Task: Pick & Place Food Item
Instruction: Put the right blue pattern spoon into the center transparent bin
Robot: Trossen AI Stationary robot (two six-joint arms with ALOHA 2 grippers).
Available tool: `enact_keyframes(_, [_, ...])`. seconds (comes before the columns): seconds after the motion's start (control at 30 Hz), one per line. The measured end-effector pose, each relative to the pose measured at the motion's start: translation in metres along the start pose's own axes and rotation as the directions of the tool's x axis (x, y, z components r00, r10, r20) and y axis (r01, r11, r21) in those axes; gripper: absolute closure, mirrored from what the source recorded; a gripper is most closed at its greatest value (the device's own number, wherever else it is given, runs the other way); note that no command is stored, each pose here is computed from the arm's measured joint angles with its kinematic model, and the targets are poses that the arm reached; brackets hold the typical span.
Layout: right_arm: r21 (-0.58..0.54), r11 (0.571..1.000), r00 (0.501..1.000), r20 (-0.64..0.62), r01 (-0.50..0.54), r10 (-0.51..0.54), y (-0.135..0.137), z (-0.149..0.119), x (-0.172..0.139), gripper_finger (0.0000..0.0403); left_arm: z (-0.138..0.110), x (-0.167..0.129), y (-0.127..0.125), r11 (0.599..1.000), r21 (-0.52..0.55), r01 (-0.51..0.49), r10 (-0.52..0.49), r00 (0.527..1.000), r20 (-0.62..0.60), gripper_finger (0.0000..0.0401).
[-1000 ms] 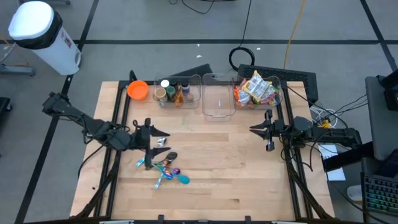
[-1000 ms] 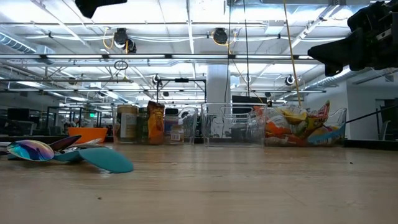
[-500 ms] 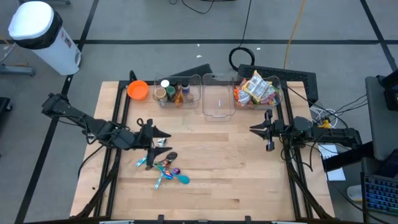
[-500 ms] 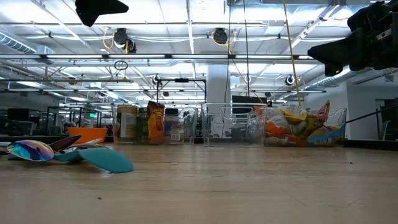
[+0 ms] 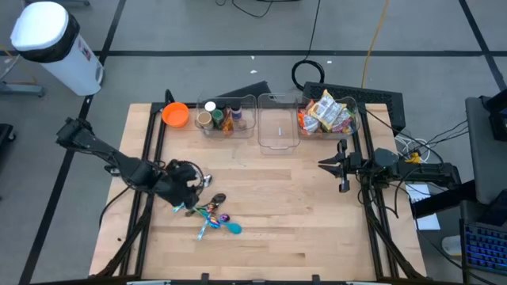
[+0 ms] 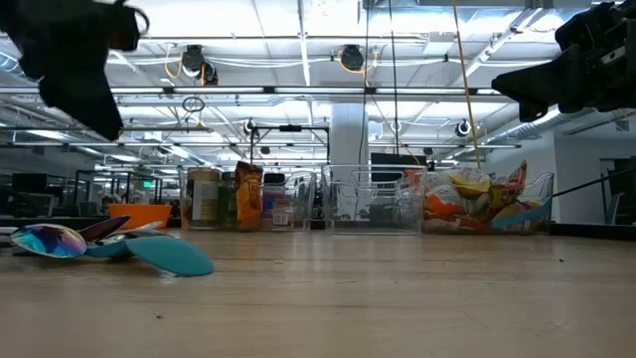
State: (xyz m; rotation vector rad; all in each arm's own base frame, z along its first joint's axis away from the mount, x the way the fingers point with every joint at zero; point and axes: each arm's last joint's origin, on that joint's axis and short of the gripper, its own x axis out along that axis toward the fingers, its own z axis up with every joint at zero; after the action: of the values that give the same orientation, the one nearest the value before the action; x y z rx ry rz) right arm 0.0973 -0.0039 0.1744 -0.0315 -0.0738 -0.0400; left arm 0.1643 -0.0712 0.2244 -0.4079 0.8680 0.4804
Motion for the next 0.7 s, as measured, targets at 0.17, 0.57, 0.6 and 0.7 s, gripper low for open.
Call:
enact_keyframes(0.17, [0.000, 1.000, 1.000, 0.000, 0.000, 0.000, 0.000, 0.000, 0.000, 0.0360, -0.001, 0.020, -0.002, 0.992, -0.055, -0.117, 0.115, 0.993, -0.041, 0.0182])
enact_keyframes(0.57, [0.000, 1.000, 1.000, 0.000, -0.001, 0.001, 0.000, 0.000, 0.000, 0.0360, -0.013, 0.071, -0.005, 0.968, -0.061, -0.243, 0.204, 0.905, -0.372, 0.0136])
enact_keyframes(0.6, [0.000, 1.000, 1.000, 0.000, 0.000, 0.000, 0.000, 0.000, 0.000, 0.0360, -0.014, 0.073, -0.006, 0.967, -0.055, -0.251, 0.211, 0.898, -0.387, 0.0138])
enact_keyframes(0.7, [0.000, 1.000, 1.000, 0.000, 0.000, 0.000, 0.000, 0.000, 0.000, 0.0360, -0.019, 0.081, -0.007, 0.962, -0.035, -0.270, 0.231, 0.875, -0.425, 0.0148])
